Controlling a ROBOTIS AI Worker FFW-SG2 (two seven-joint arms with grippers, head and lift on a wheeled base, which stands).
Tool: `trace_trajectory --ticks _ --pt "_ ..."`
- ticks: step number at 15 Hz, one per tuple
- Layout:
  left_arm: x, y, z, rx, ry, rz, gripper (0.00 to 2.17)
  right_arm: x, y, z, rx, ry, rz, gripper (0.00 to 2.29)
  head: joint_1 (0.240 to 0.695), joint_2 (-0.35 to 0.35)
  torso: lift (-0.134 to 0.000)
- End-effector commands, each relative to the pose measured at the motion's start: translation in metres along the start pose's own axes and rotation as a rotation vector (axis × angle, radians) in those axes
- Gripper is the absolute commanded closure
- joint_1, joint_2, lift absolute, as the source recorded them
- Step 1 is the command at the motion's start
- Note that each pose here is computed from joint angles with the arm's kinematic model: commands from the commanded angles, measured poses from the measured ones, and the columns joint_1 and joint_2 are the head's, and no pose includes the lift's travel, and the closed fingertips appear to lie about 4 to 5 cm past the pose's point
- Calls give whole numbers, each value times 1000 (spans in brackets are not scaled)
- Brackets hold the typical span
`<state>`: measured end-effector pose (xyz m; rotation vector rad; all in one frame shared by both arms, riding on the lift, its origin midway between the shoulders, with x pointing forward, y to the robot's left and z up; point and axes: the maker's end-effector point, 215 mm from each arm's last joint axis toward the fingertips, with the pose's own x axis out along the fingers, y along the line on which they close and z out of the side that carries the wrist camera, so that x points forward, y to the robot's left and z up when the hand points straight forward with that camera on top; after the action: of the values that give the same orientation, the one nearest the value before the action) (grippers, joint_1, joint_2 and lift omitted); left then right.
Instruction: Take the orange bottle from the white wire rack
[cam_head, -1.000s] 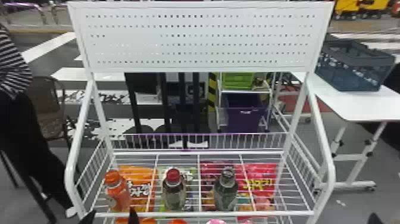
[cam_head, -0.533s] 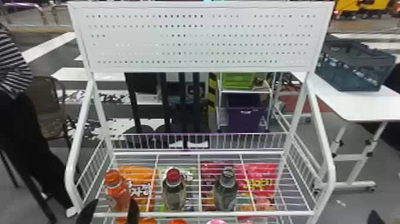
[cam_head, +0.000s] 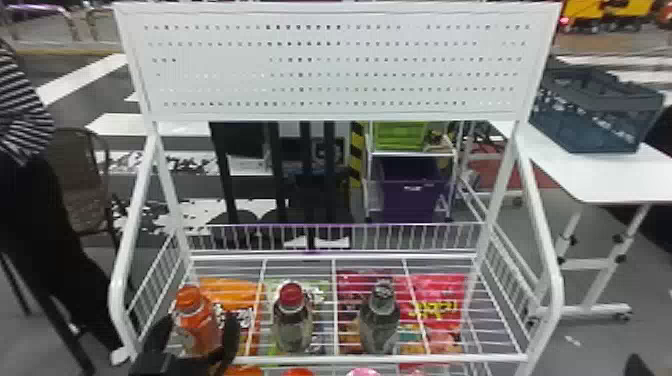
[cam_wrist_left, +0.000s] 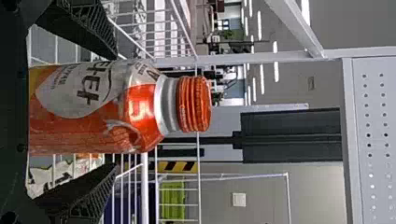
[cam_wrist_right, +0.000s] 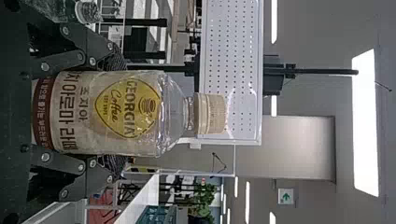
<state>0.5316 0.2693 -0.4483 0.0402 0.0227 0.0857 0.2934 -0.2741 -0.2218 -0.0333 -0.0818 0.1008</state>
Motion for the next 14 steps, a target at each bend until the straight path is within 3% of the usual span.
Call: trace_trajectory --ticks 1,2,3,4,7,10,14 --pt "-2 1 2 3 -9 -1 400 0 -2 -1 -3 4 -3 1065 499 0 0" --pt "-4 2 2 4 -10 -1 907 0 -1 -1 -1 3 -2 1065 499 0 0" --pt "-7 3 5 -1 -18 3 1710 1 -1 -1 0 3 -2 1065 499 0 0" --pt "-10 1 8 -7 -21 3 2162 2 1 -1 4 3 1 1065 499 0 0" --pt "-34 -4 23 -8 -33 7 2145 3 3 -1 4 1 5 1065 499 0 0" --pt "-57 -7 41 27 17 22 2148 6 7 -2 3 -1 10 1065 499 0 0" --pt "-90 -5 106 42 38 10 2148 10 13 -9 10 17 20 1065 499 0 0"
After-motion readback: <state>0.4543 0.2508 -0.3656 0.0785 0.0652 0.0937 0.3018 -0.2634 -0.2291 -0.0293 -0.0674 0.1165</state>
